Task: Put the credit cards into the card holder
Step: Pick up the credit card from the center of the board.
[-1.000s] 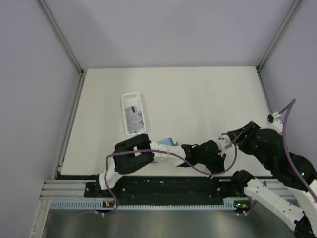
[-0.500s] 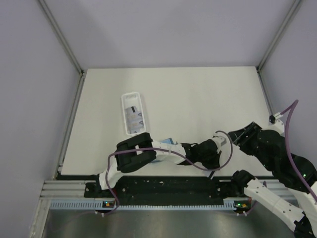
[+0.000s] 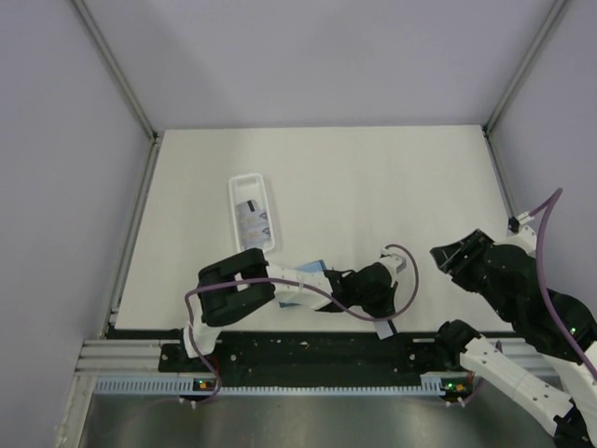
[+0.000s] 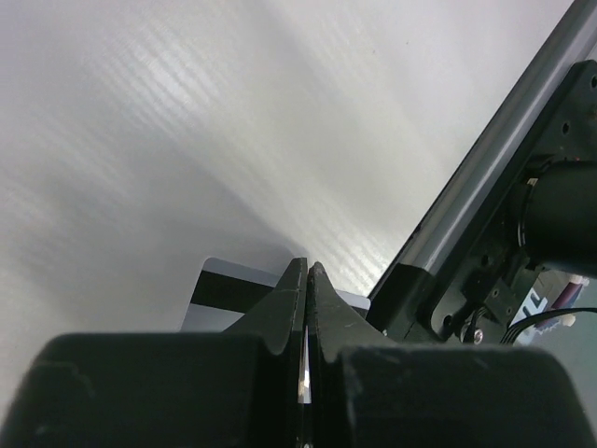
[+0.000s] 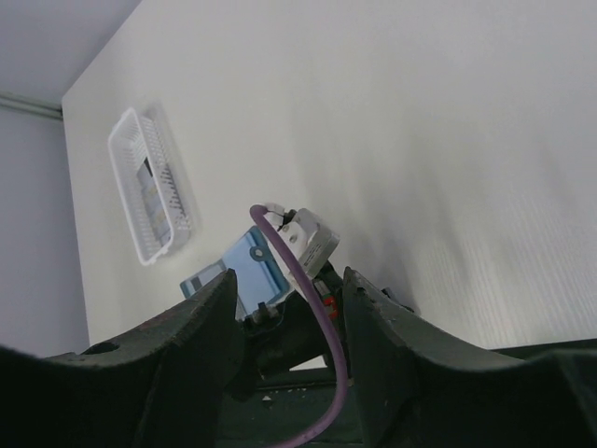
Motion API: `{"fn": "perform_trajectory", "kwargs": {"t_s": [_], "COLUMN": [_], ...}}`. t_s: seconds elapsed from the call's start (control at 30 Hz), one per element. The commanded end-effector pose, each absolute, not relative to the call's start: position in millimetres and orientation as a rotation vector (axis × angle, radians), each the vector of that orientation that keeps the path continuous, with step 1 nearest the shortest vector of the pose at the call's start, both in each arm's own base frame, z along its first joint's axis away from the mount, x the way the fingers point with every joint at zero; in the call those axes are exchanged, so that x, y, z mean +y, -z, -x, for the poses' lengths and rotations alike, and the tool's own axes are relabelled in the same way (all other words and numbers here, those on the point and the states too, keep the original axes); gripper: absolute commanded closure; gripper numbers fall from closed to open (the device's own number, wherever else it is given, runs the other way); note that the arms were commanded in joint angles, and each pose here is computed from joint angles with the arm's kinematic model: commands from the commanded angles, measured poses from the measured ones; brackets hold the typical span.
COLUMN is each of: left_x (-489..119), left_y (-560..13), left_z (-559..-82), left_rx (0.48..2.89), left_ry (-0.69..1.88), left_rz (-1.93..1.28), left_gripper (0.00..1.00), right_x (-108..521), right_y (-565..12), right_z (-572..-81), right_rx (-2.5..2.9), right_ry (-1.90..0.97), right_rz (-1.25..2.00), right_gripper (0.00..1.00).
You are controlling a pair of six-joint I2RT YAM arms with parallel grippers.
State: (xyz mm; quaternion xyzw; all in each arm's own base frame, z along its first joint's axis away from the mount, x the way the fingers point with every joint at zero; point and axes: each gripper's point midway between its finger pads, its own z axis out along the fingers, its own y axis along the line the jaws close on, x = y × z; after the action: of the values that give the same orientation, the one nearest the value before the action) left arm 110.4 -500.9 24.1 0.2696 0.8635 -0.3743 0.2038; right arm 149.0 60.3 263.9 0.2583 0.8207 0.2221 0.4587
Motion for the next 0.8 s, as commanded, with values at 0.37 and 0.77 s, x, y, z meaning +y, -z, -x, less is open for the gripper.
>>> {"fn": "perform_trajectory", "kwargs": {"t_s": [0.37,0.77], "left_x": [-449,-427], "left_y": [-9,-67], "left_z": [-122,-149], "left_rx": [2.461,2.350], "left_ry": [0.784,0.807], "left_rz": [-0.734,-0.619], "left_gripper": [1.00,1.00], "right_x": [58,108], "right_y": [-253,-164], "right_z": [-155,-158], "right_rx": [2.033,2.456], "right_ry": [-0.493,-0.380], "right_rz": [-0.642,-0.439], "right_gripper": [0.50,0.48]}}
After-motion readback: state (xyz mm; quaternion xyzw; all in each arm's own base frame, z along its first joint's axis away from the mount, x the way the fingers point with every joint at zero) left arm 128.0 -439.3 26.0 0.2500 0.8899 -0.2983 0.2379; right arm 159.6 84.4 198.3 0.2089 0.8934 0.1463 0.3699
